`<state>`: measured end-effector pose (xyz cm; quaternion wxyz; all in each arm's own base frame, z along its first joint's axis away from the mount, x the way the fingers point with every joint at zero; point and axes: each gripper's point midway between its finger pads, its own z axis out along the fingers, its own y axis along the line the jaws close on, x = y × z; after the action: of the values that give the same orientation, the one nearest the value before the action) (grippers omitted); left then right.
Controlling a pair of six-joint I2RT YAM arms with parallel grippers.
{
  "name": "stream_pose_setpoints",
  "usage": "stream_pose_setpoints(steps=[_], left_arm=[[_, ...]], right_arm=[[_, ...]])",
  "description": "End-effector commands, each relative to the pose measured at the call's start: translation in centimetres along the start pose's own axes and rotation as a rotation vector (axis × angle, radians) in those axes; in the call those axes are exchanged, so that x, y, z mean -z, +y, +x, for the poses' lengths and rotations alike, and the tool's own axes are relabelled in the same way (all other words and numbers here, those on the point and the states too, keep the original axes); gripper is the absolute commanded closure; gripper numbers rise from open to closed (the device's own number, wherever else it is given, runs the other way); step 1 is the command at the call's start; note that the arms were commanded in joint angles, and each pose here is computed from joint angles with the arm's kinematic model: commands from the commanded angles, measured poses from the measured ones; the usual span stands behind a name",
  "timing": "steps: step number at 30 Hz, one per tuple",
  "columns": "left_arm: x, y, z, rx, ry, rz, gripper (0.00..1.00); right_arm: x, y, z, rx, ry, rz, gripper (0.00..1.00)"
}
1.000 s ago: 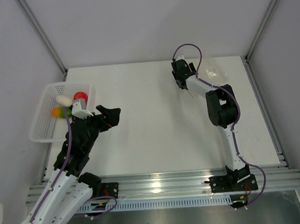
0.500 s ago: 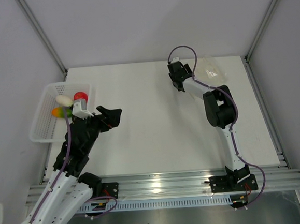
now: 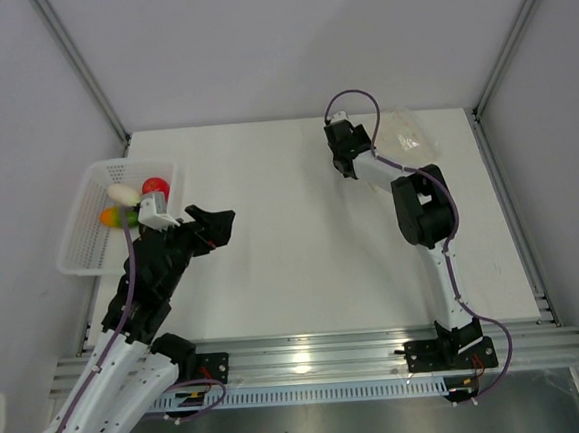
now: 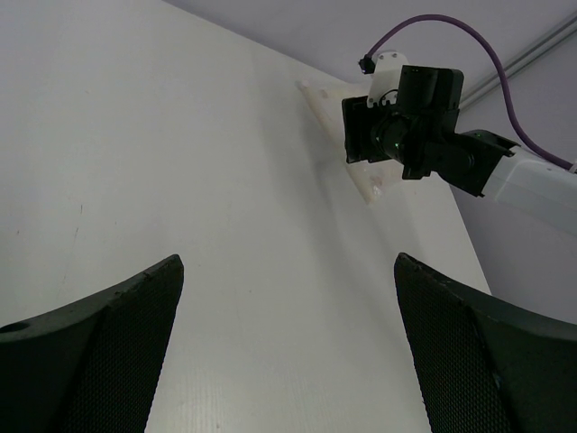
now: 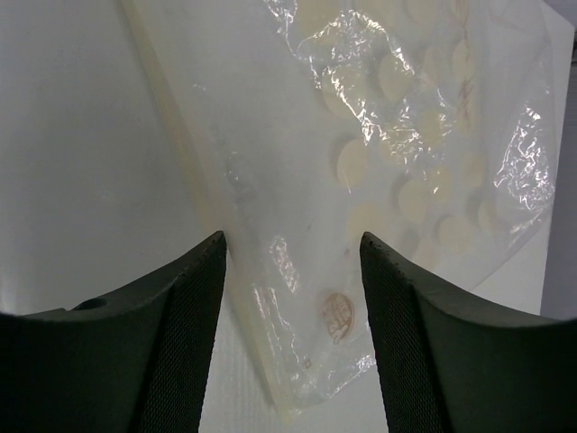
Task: Place the food in the zip-top bag and seal the zipper
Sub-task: Pick up the zipper food storage bag at the center of the board.
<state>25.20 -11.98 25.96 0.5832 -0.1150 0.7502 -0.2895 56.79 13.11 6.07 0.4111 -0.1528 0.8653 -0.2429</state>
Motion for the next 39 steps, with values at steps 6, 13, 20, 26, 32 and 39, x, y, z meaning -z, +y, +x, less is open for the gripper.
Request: stream_pose_setpoints(steps=[6,13,20,26,32,39], left_arm=[[-0.1,-0.7,0.0,0.016,0.006,0.030,0.01],[-0.2,-0.9,0.2,0.016,0.015,0.036,0.00],[0.2,-0.7,0.2,0.021,0.022,0.027,0.00],[0.6,-1.0,1.0,0.032,0.079,0.032,0.03],[1.4,-2.3,3.9,0.065,0.212,0.121,0.10],[2.5,-4.4,7.0,0.124,0.340,0.242,0.17]], right_arm=[[-1.7,-0.8,0.1,0.038,-0.004,0.079,0.39],[-2.8,-0.6,0.0,0.056,-0.010,0.089,0.45],[-1.7,-0.3,-1.0,0.046,-0.036,0.081,0.98],[3.0,-0.1,-2.3,-0.051,-0.062,0.021,1.00],[13.3,1.5,-1.8,-0.303,-0.055,-0.231,1.00],[26.4,3.1,1.0,-0.480,-0.106,-0.564,1.00]])
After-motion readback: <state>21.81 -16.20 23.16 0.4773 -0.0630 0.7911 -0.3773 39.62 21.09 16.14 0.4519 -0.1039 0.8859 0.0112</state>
